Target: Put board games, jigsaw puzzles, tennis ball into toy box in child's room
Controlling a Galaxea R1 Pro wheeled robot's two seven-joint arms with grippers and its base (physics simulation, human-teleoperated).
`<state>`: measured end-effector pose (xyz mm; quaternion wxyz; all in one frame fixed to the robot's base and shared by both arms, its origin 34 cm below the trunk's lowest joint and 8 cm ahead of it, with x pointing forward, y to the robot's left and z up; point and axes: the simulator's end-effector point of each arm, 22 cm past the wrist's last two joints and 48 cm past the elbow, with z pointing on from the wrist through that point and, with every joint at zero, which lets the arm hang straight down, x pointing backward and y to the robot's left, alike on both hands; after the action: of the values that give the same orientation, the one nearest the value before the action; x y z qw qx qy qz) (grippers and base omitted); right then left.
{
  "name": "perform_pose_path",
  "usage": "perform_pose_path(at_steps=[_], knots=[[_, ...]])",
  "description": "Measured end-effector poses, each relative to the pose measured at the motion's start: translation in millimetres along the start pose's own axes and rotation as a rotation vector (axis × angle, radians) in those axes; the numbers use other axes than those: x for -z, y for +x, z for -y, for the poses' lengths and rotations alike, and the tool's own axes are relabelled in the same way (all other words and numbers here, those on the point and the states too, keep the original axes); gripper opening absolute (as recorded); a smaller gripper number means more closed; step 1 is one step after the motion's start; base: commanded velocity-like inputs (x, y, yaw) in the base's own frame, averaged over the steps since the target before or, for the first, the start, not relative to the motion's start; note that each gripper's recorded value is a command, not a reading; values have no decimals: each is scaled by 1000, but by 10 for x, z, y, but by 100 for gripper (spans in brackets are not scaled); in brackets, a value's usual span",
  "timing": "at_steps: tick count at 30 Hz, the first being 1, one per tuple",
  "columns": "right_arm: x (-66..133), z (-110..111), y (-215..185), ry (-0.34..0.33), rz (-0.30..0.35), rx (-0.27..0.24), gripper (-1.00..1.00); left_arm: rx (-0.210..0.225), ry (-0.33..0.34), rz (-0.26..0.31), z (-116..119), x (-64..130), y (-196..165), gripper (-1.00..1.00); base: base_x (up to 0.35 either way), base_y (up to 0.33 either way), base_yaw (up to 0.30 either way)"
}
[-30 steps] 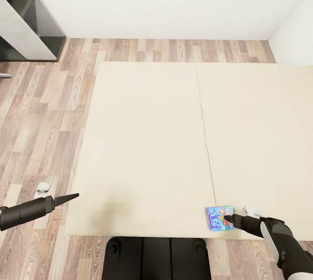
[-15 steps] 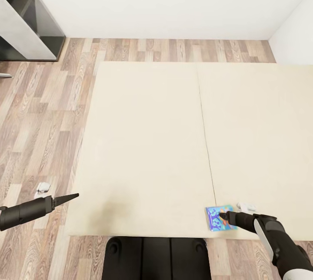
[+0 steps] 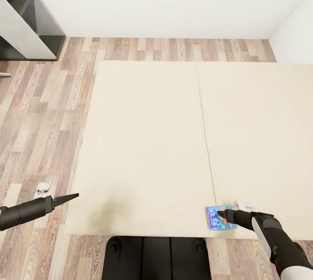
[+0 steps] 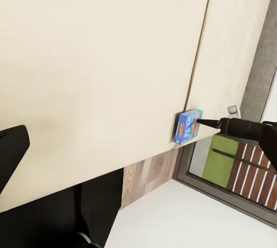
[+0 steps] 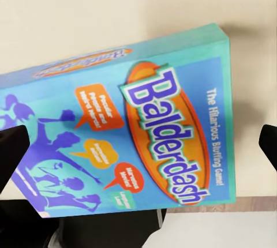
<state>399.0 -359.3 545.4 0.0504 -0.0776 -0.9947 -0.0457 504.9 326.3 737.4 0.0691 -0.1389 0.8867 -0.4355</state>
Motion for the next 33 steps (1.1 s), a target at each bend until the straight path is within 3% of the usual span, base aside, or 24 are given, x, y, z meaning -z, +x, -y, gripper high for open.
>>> perform_pose_path(at_steps=[33], knots=[[-148, 56, 199, 11, -47, 2, 100, 35, -15, -27, -166, -82, 124, 100, 0, 0, 0]])
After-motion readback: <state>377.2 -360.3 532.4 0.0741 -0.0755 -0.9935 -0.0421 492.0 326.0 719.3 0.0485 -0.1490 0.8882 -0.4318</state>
